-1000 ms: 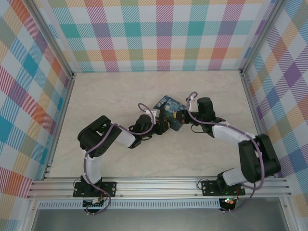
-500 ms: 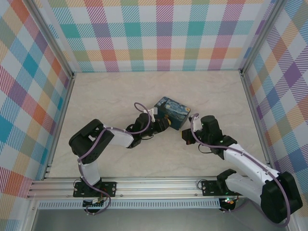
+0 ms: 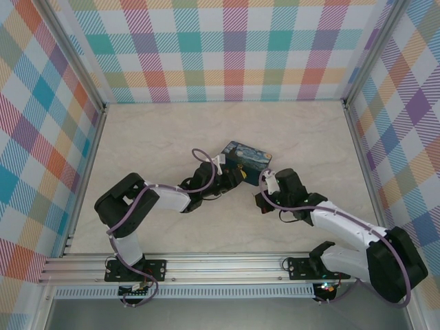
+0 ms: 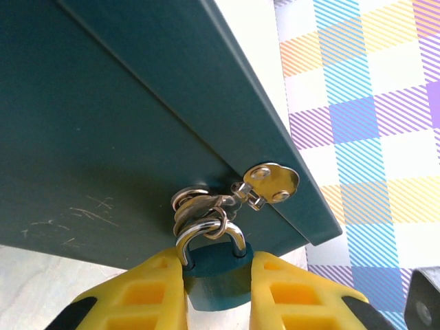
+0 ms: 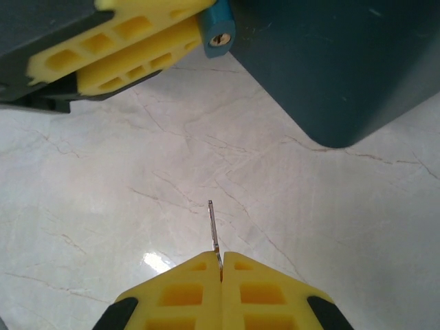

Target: Unlock a padlock with a key

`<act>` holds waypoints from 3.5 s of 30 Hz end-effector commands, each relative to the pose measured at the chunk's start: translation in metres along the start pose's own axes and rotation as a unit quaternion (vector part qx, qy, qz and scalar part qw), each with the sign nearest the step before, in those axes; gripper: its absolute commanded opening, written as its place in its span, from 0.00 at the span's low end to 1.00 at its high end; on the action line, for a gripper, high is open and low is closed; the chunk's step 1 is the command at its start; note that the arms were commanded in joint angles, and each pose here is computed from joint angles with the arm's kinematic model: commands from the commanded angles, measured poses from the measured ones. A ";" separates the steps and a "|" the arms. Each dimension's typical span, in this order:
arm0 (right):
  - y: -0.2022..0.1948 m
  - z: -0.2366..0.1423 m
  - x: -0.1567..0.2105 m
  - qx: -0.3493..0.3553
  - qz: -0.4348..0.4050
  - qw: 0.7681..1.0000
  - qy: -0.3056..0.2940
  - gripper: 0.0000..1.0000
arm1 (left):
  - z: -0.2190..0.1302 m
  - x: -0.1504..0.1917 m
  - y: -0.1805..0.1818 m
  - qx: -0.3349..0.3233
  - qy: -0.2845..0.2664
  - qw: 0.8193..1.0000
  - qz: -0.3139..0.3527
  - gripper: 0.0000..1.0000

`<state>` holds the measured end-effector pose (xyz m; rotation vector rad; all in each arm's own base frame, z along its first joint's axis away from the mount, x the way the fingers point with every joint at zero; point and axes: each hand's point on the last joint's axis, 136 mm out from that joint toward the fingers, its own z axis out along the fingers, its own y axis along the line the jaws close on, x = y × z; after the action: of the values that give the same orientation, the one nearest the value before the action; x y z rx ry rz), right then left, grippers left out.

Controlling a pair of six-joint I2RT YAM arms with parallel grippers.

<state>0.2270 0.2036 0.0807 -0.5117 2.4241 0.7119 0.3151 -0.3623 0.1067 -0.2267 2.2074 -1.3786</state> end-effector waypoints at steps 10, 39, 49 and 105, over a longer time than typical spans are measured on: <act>0.006 0.008 -0.048 0.012 -0.057 0.997 -0.044 0.05 | -0.008 0.000 -0.024 0.027 -0.015 0.999 -0.011 0.19; 0.001 0.022 -0.059 0.034 -0.052 0.997 -0.041 0.05 | -0.008 0.002 -0.024 0.025 -0.016 0.999 -0.014 0.16; 0.009 0.018 -0.066 0.015 -0.051 0.997 -0.060 0.05 | -0.007 0.004 -0.022 0.022 -0.014 1.000 -0.016 0.16; 0.019 0.006 -0.109 -0.025 -0.049 0.979 -0.196 0.05 | -0.002 0.012 -0.029 0.028 0.001 0.999 -0.036 0.14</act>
<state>0.2877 0.2300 0.1076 -0.4945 2.1917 0.6648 0.3206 -0.3557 0.1151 -0.3760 2.1606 -1.3647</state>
